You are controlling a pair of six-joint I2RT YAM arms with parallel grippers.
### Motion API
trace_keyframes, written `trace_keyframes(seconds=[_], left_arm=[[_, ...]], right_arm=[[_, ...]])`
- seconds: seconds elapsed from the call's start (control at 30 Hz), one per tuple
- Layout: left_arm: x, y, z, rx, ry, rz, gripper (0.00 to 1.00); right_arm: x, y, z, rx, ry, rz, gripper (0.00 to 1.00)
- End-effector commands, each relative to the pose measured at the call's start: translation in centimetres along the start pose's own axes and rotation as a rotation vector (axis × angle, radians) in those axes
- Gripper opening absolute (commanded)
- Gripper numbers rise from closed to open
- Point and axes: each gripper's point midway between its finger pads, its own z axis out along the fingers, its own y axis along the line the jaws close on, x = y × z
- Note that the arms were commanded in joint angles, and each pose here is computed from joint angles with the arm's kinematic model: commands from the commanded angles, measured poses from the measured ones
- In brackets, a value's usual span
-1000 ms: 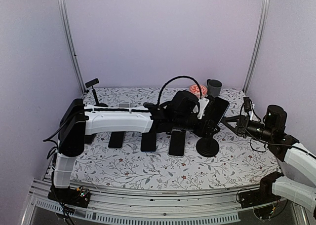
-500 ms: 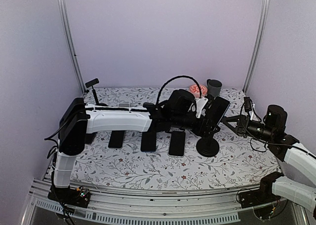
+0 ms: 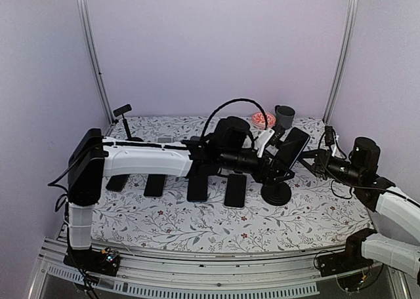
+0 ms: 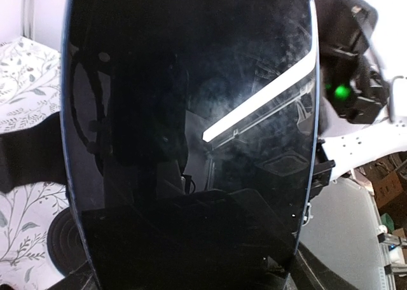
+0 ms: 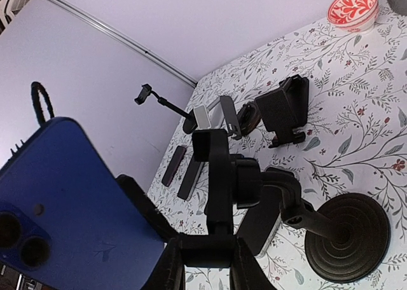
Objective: Remove the phone from the phone stand
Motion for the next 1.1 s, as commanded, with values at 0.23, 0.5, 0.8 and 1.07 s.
trace_keyframes(seconds=[0.23, 0.5, 0.8, 1.07], left_arm=[[-8.6, 1.3, -10.4, -0.180, -0.290, 0.043, 0.00], [-6.9, 3.9, -13.1, -0.304, -0.304, 0.000, 0.00], [-5.5, 5.1, -13.9, -0.367, -0.289, -0.017, 0.00], [-4.5, 5.8, -14.2, -0.398, -0.274, -0.022, 0.00]], right_arm=[[-6.1, 1.6, 1.6, 0.010, -0.142, -0.077, 0.00], [-10.2, 1.7, 4.5, 0.016, -0.189, -0.124, 0.00], [-13.2, -0.1, 7.9, 0.039, -0.215, -0.139, 0.00], [-14.8, -2.5, 9.8, 0.073, -0.223, -0.145, 0.00]])
